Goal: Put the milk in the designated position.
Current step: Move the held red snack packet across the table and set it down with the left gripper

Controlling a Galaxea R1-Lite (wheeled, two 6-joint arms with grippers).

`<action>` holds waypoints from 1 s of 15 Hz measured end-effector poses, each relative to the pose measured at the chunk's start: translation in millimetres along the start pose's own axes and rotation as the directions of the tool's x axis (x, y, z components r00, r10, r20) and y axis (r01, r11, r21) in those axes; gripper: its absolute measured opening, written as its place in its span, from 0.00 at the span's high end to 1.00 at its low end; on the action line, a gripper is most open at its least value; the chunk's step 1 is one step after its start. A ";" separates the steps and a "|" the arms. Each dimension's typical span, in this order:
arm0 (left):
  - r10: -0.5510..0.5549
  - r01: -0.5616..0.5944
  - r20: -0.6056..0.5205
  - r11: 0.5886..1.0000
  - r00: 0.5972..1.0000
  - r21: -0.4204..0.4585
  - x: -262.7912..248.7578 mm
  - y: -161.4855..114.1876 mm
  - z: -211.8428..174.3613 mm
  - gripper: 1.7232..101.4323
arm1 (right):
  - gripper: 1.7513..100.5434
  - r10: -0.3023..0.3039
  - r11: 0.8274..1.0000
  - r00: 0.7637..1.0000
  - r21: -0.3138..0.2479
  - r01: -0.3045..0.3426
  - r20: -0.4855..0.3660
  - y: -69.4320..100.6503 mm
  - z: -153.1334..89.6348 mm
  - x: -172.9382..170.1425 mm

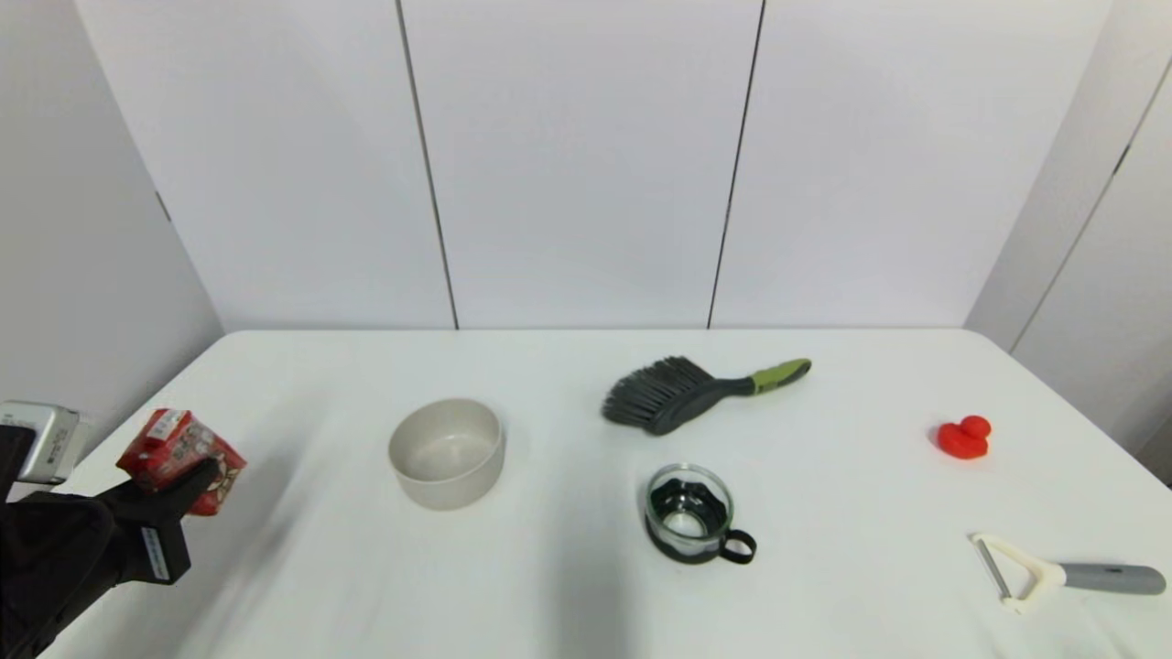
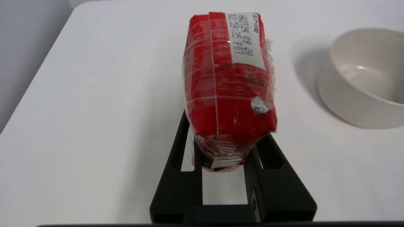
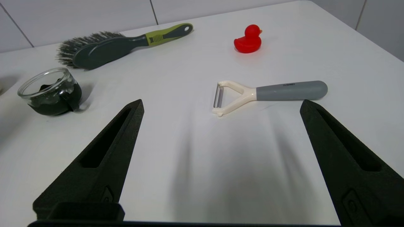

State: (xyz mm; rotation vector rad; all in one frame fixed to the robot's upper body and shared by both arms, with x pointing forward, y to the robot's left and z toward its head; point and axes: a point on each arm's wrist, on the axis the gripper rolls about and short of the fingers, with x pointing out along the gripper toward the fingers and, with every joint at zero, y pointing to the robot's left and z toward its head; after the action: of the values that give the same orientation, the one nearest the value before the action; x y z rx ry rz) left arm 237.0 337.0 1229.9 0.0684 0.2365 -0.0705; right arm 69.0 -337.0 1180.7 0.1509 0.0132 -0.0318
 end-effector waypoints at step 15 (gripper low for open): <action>-0.549 0.528 0.150 0.834 0.822 0.159 16.5 -110.0 135.9 0.79 | 0.03 0.000 1.000 1.000 0.000 0.000 0.000 0.0 0.0 0.0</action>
State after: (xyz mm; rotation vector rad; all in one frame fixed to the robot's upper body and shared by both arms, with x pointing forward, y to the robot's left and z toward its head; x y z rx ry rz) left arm 275.9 216.2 1351.3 0.1031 0.0523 -0.6596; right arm 69.0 -337.0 1180.7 0.1509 0.0132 -0.0322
